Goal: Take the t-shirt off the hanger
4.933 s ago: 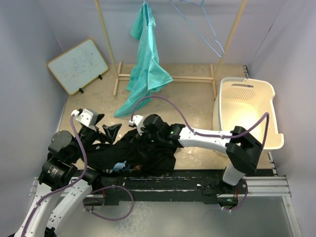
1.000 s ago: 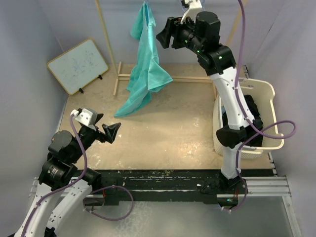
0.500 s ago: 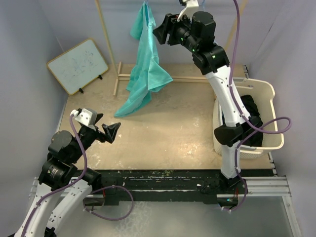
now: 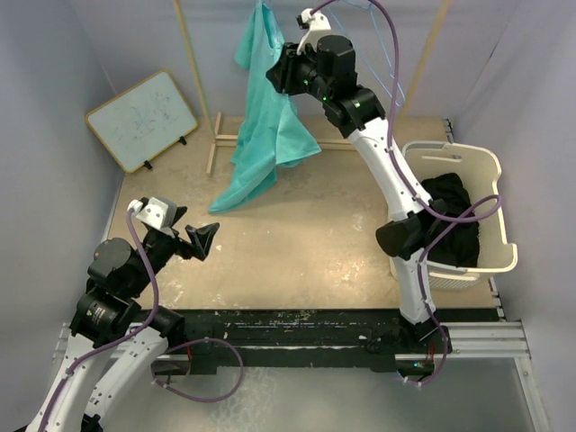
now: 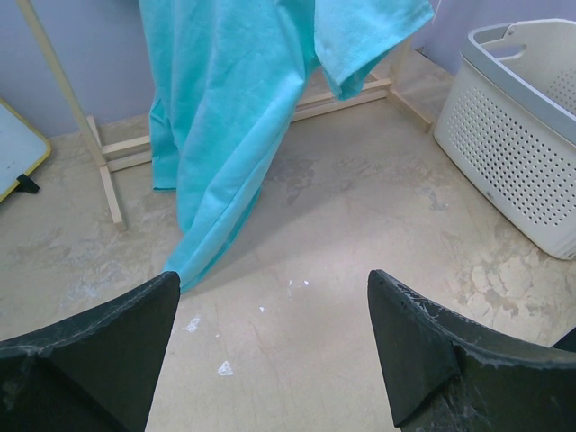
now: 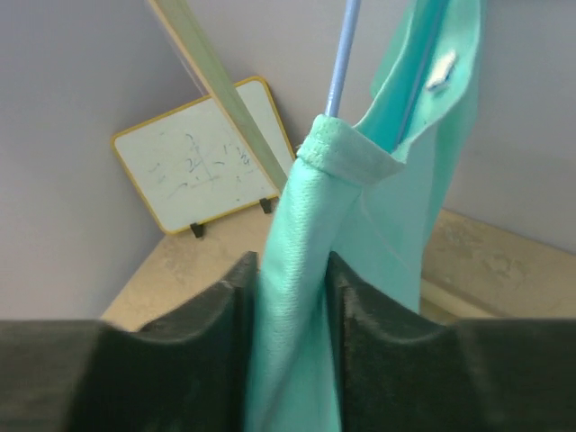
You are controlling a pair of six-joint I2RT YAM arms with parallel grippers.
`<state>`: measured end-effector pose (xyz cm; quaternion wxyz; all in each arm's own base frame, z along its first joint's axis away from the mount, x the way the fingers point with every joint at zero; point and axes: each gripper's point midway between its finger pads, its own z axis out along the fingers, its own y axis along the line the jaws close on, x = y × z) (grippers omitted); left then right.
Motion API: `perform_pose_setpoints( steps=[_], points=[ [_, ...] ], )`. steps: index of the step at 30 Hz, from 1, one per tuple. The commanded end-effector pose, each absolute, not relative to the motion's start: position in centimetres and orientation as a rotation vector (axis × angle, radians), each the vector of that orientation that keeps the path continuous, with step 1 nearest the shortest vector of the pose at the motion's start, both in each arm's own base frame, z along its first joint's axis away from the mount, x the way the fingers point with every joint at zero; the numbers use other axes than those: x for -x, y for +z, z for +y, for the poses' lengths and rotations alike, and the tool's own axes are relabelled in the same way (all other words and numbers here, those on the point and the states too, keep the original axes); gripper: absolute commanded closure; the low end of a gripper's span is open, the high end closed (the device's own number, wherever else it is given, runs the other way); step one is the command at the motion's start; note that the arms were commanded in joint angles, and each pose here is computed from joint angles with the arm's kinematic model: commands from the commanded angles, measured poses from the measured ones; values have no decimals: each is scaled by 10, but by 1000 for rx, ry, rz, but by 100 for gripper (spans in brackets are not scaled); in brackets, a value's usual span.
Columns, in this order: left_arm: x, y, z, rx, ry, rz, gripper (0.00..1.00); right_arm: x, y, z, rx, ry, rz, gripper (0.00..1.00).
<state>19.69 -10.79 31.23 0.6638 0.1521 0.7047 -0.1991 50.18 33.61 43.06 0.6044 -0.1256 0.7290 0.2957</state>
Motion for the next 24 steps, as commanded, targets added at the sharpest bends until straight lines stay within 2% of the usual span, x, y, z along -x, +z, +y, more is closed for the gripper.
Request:
perform_pose_setpoints(
  steps=[1,4,5,6,7,12,19,24],
  points=[
    [-198,319,-108,-323,-456,1563,12,-497,475,314,203,624,1586,72],
    [-198,319,-107,-323,-457,1563,12,-494,490,302,180,584,1543,81],
    [-198,320,-107,-322,-457,1560,12,-492,496,298,173,568,1530,86],
    [-197,320,-108,-324,-462,1556,11,-491,502,292,163,547,1517,97],
    [-197,321,-109,-329,-469,1551,10,-488,509,286,150,528,1504,100],
    [-192,328,-115,-342,-517,1526,0,-474,539,265,136,468,1438,100],
    [-187,332,-121,-371,-552,1508,1,-448,571,243,125,441,1384,100],
    [-182,335,-125,-419,-560,1476,1,-422,541,253,266,496,1512,100]
  ],
)
